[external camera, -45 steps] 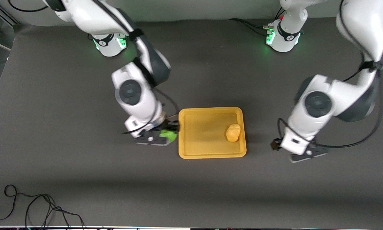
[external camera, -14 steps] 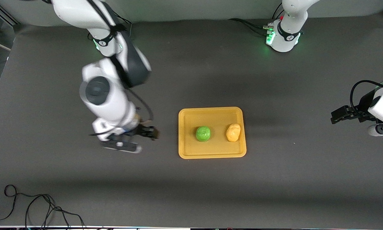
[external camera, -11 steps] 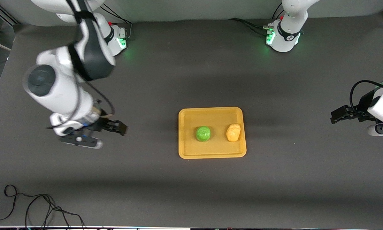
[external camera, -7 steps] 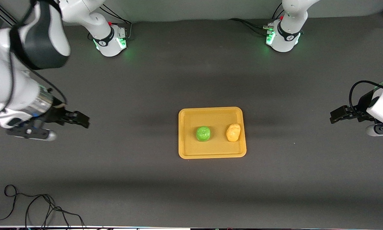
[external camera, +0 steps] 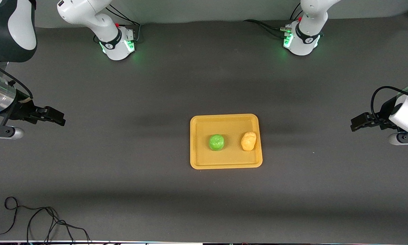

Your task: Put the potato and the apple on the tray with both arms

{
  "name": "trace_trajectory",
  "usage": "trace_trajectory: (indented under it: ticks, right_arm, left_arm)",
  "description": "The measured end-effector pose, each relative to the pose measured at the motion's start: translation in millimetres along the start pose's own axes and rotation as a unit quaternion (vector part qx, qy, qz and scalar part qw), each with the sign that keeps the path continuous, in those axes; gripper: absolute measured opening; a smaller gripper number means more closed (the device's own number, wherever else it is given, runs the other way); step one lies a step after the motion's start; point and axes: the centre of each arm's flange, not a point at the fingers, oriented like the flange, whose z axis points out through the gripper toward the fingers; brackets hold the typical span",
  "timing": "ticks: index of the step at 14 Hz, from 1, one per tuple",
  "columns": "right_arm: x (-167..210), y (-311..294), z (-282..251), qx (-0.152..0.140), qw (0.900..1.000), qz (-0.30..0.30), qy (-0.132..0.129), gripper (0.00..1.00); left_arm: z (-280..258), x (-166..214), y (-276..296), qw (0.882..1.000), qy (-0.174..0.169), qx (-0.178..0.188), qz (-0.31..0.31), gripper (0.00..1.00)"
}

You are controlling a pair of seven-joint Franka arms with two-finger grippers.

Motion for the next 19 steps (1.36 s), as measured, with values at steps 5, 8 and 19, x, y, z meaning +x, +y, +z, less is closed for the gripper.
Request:
trace_trajectory:
  ticks: [5, 8, 19]
  right_arm:
    - [-2.2, 17.0, -5.6, 0.019, 1.000, 0.006, -0.006, 1.00]
    - [-11.5, 31.8, -19.8, 0.042, 0.999, 0.006, -0.009, 1.00]
    - [-42.0, 32.7, -15.0, 0.013, 1.000, 0.010, -0.022, 1.00]
  left_arm:
    - [-0.1, 0.0, 0.1, 1.000, 0.000, 0.000, 0.000, 1.00]
    - [-0.1, -0.1, 0.9, 1.000, 0.000, 0.000, 0.001, 1.00]
    - [-0.3, -1.3, 13.1, 1.000, 0.000, -0.001, 0.000, 1.00]
